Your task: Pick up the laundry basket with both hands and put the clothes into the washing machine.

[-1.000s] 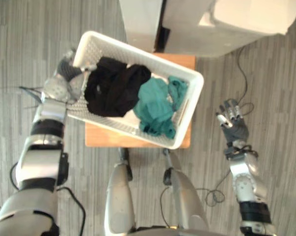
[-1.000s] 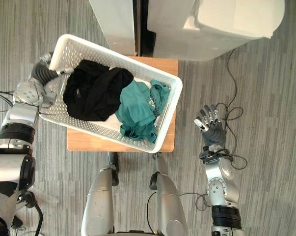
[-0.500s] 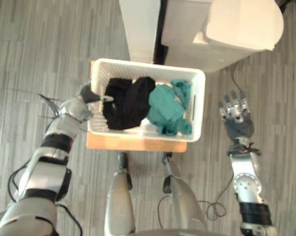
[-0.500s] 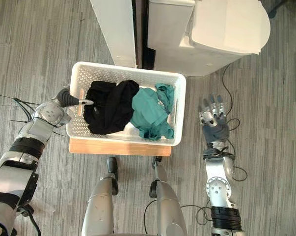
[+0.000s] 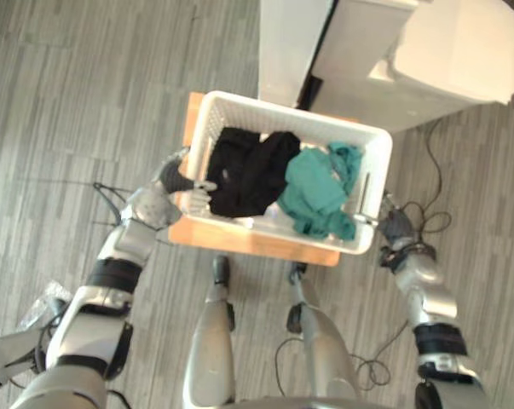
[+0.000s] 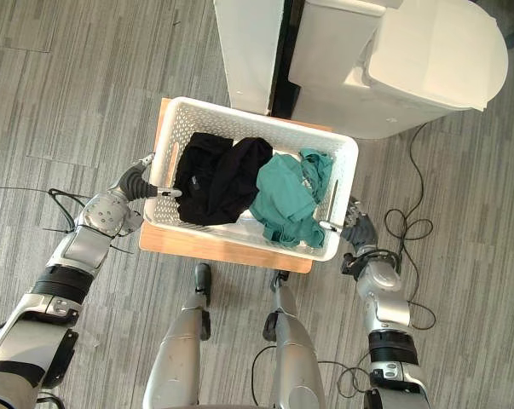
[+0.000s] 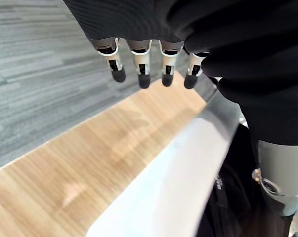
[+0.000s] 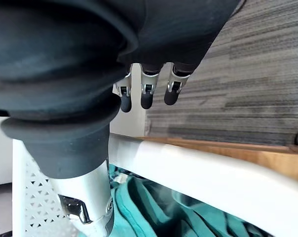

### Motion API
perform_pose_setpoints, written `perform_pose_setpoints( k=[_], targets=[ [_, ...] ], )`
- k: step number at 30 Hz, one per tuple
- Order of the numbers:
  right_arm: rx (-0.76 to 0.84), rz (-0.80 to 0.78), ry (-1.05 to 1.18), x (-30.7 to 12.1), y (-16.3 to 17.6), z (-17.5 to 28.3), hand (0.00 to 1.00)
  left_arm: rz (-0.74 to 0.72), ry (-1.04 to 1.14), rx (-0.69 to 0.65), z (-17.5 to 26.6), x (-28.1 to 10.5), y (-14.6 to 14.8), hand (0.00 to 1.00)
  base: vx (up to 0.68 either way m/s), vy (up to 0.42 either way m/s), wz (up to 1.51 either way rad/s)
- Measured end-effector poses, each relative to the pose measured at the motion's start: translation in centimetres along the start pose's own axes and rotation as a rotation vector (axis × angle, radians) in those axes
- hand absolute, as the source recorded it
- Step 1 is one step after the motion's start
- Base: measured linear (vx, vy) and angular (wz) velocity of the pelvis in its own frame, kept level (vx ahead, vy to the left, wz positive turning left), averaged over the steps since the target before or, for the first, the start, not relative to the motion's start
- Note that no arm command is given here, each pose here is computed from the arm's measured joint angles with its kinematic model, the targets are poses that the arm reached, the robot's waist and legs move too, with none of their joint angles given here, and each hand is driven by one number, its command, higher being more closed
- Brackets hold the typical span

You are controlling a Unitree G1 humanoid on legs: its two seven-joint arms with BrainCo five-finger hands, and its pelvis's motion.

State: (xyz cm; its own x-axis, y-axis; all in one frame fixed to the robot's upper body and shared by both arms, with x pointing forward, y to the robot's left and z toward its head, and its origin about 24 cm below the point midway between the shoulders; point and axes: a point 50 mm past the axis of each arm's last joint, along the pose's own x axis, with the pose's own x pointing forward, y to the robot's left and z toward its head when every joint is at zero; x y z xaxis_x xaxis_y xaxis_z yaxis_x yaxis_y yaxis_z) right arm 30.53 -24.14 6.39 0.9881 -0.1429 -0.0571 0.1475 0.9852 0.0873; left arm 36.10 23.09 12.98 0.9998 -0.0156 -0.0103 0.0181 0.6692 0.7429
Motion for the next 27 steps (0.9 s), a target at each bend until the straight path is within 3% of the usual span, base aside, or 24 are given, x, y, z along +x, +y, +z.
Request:
perform_pose_setpoints(
  k=[7,13,20,27],
  targets=[
    [0.000,-0.147,-0.142,-0.1,-3.4,3.6,0.00,0.035,-0.038,-0.042,0.6,-0.3,0.8,0.00,-0.01,0.039,0.00],
    [-0.010,-0.136,-0.193,0.0,-3.9,5.1,0.00,0.039,-0.064,-0.073,1.1,-0.1,0.7,0.00,0.00,0.023,-0.01],
    [-0.032,0.094,-0.055,3.3,0.8,3.3,0.00,0.027,-0.038,-0.087,0.8,1.1,0.8,0.00,-0.04,0.007,-0.02],
    [0.099,0.230,0.055,4.9,3.3,1.7,0.00,0.035,0.003,-0.062,1.1,2.6,2.3,0.00,-0.04,-0.023,0.03]
  ],
)
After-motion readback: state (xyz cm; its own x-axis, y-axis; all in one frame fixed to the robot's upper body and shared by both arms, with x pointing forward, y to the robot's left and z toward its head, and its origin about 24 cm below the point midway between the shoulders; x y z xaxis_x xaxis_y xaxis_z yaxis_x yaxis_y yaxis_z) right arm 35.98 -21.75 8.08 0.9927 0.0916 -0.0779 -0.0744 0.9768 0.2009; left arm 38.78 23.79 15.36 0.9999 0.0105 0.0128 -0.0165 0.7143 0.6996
